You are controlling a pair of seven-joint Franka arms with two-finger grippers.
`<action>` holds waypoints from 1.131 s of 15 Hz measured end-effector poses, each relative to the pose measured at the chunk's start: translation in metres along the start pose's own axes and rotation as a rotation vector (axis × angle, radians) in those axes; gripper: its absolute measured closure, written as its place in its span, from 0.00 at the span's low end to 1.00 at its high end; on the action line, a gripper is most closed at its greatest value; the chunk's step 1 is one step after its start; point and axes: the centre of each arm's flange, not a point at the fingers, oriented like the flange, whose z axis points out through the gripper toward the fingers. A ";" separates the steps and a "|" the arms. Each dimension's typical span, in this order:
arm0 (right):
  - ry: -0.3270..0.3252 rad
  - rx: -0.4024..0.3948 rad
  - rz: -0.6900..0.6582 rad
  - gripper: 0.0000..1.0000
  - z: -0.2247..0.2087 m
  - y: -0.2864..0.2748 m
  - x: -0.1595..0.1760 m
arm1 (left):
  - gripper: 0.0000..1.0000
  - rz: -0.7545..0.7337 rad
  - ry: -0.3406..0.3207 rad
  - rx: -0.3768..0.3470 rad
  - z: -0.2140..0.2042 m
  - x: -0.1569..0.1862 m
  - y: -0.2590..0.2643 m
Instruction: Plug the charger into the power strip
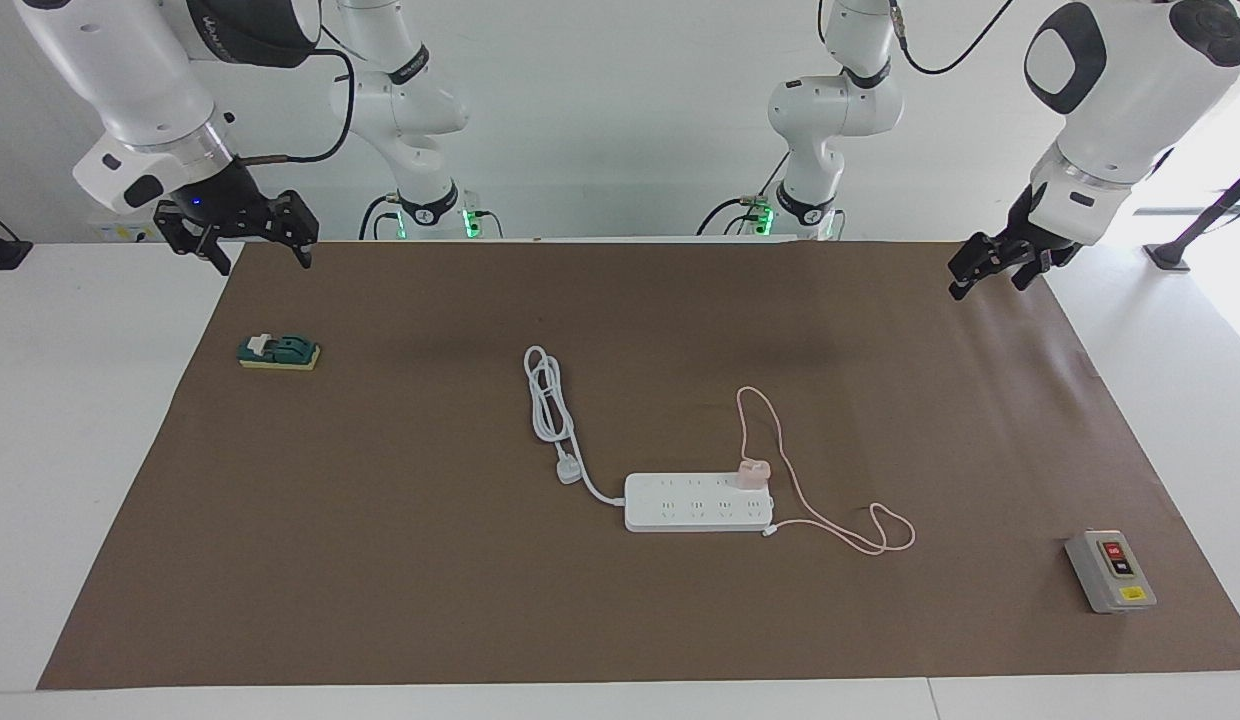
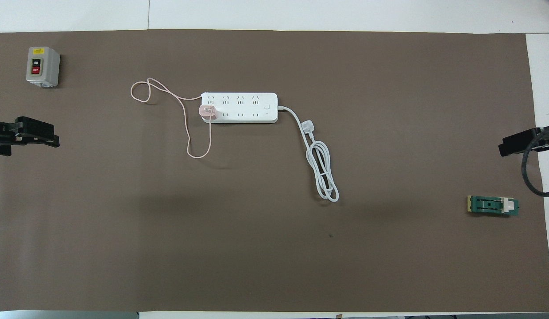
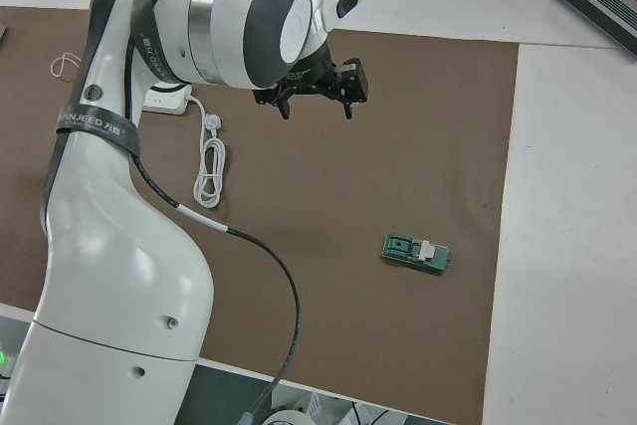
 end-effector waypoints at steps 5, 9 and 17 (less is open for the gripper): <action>0.000 0.000 0.000 0.00 0.000 0.000 0.000 | 0.00 0.027 -0.038 0.004 0.002 -0.005 0.002; 0.000 0.000 0.000 0.00 0.000 0.000 0.000 | 0.00 0.116 -0.043 0.002 -0.002 -0.008 0.003; 0.000 0.000 0.000 0.00 0.000 0.000 0.000 | 0.00 0.132 -0.040 0.002 -0.004 -0.009 0.008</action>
